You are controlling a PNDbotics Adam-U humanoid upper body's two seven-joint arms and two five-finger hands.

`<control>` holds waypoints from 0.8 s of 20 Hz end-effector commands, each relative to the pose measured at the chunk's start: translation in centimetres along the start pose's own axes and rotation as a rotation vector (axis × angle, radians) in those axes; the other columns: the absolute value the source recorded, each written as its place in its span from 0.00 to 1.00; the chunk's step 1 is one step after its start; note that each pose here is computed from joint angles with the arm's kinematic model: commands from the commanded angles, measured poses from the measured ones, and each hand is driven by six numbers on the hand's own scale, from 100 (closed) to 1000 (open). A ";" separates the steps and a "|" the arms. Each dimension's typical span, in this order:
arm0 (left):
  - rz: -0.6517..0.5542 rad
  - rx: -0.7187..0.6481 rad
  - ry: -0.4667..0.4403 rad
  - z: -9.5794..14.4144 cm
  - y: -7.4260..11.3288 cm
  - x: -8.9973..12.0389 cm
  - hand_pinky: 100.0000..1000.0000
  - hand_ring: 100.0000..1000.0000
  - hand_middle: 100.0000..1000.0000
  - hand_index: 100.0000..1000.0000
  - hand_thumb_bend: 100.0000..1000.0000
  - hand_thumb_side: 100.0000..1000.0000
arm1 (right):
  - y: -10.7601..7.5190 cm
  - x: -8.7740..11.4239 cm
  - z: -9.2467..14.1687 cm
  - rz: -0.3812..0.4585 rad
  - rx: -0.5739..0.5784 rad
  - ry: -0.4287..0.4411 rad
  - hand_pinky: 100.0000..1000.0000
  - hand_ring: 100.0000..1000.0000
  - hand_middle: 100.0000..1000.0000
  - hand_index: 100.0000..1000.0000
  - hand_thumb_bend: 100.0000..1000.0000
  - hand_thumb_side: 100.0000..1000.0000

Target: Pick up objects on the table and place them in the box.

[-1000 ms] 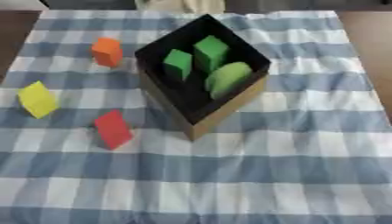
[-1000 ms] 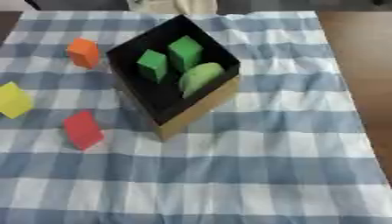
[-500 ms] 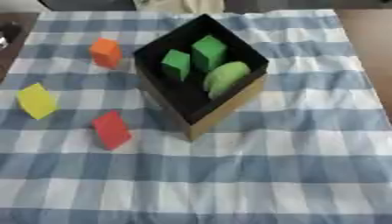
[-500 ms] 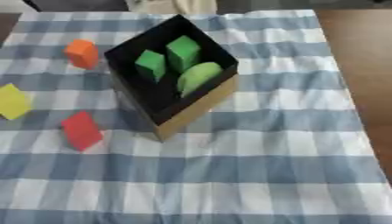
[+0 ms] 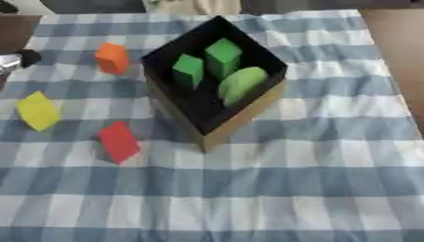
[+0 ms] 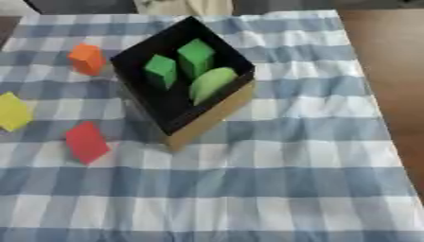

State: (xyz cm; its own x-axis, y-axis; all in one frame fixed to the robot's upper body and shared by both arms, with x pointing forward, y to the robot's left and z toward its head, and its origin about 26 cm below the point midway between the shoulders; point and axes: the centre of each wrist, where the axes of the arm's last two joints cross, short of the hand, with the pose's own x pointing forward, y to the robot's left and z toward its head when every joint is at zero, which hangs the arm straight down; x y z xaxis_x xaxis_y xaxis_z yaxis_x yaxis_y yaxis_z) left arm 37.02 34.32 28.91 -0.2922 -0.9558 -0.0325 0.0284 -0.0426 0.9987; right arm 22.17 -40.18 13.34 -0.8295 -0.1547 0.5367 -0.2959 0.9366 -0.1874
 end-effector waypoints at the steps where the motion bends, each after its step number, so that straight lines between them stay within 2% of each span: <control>1: -0.021 -0.063 0.038 0.0 0.6 -0.8 0.95 0.90 0.81 0.89 0.50 0.68 | -0.2 0.6 -0.7 0.112 0.172 -0.094 0.98 1.00 0.38 0.99 0.00 0.47; 4: -0.005 -0.125 0.074 -0.5 -0.2 -1.5 0.96 0.91 0.81 0.89 0.56 0.66 | -0.2 0.6 -0.7 0.110 0.172 -0.091 0.98 1.00 0.38 0.99 0.00 0.47; 9: 0.007 -0.210 0.182 -1.4 -1.7 -2.7 0.98 0.91 0.80 0.88 0.58 0.71 | -0.1 0.5 -0.6 0.108 0.169 -0.084 0.98 1.00 0.37 0.99 0.00 0.47; 16: 0.040 -0.312 0.281 -2.5 -4.0 -4.3 0.97 0.91 0.79 0.86 0.62 0.71 | 0.0 0.4 -0.6 0.108 0.164 -0.072 0.98 1.00 0.36 0.99 0.00 0.47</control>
State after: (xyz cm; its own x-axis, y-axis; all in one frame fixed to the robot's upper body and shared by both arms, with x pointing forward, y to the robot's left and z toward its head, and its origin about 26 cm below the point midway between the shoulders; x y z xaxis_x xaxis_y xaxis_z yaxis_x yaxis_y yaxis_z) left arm 40.52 37.13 23.85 -0.0408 -0.9988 -0.0256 0.3455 -0.0382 0.9376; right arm 22.18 -40.07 13.20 -0.8208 -0.1428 0.5531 -0.2996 0.9320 -0.2039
